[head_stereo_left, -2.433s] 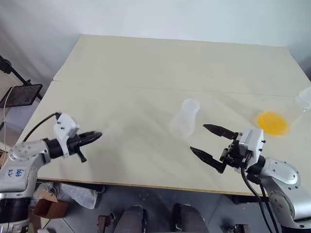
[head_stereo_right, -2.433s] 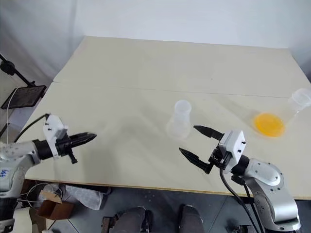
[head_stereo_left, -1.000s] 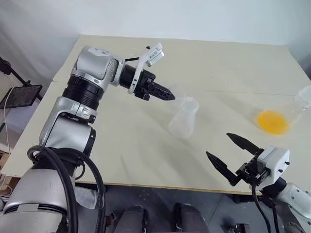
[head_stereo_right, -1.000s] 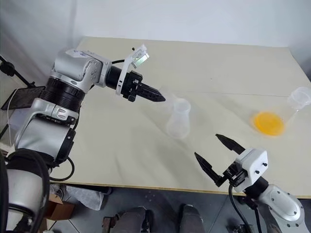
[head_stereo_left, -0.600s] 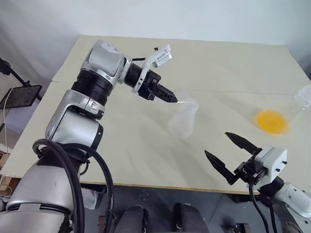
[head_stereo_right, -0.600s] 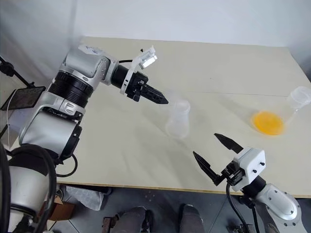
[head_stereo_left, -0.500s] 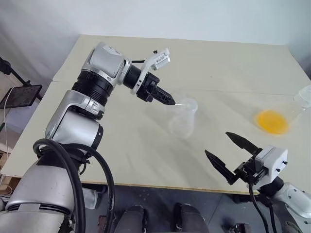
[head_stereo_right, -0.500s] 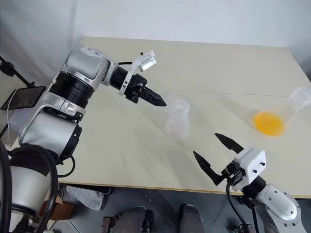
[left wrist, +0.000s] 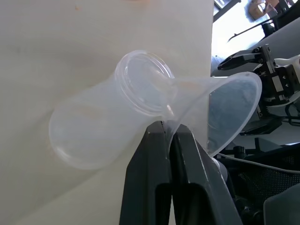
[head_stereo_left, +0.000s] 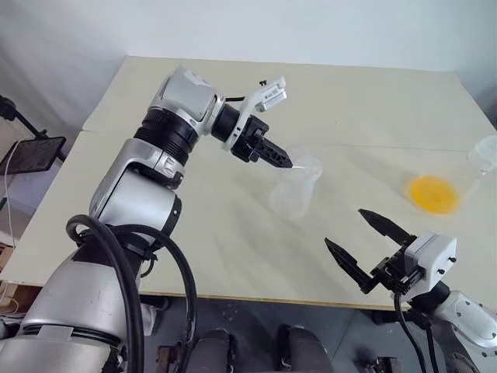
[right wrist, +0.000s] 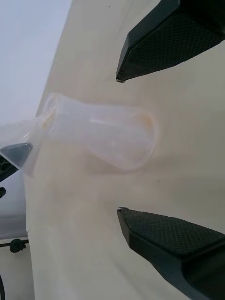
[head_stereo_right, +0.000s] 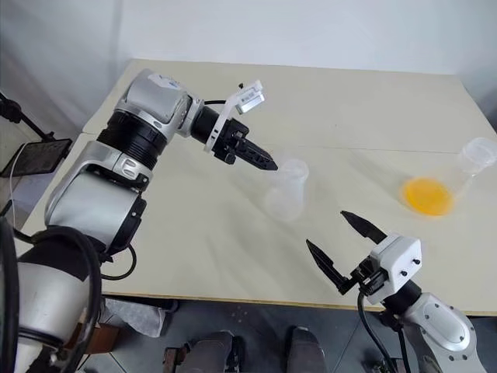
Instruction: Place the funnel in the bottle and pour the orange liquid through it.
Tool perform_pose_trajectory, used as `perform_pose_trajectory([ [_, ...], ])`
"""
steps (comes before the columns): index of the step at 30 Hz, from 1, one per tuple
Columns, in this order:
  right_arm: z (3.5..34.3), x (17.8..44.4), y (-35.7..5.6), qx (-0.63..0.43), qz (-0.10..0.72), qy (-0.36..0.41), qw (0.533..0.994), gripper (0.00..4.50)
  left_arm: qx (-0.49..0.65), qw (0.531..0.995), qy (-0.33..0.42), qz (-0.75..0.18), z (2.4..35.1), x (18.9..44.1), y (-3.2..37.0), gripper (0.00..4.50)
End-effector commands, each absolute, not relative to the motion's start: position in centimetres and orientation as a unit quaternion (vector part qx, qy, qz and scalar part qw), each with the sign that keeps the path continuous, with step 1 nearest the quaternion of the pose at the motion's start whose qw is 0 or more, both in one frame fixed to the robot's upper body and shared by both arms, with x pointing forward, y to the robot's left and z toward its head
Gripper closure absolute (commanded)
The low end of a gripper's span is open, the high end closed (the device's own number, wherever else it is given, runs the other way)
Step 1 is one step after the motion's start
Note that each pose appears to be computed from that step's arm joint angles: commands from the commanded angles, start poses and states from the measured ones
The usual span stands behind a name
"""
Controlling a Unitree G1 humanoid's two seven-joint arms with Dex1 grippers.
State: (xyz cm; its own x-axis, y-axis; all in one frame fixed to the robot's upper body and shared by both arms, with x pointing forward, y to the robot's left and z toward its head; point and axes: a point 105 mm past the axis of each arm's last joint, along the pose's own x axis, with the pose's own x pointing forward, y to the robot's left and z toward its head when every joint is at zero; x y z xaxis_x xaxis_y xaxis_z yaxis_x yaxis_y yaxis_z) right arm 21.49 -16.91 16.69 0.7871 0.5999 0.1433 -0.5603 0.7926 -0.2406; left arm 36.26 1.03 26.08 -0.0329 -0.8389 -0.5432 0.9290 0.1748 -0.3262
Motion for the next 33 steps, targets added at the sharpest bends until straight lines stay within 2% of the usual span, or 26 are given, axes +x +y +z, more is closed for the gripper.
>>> perform_pose_trajectory([
  [1, 17.8, 21.0, -16.6, -0.098, 0.306, -0.134, 0.937, 0.00, 0.079, 0.696, 0.307, -0.644, 27.6, 36.2, 0.6, 3.26],
  [11, 17.7, 21.0, -16.9, -0.100, 0.302, -0.133, 0.939, 0.00, 0.052, 0.701, 0.294, -0.648, 28.4, 36.3, 0.5, 0.18],
  [12, 17.7, 21.0, -16.9, -0.100, 0.302, -0.133, 0.939, 0.00, 0.051, 0.702, 0.293, -0.647, 28.4, 36.4, 0.5, 0.01],
  [19, 17.6, 21.1, -16.9, -0.100, 0.302, -0.135, 0.938, 0.00, 0.041, 0.708, 0.288, -0.644, 28.4, 36.6, 0.2, 0.01],
  [25, 17.5, 21.2, -16.8, -0.098, 0.301, -0.137, 0.939, 0.00, 0.032, 0.749, 0.250, -0.613, 28.6, 38.1, -0.4, 0.01],
  [33, 17.4, 20.9, -16.7, -0.097, 0.300, -0.135, 0.939, 0.00, 0.000, 0.741, 0.206, -0.639, 29.8, 38.0, -0.7, 0.01],
])
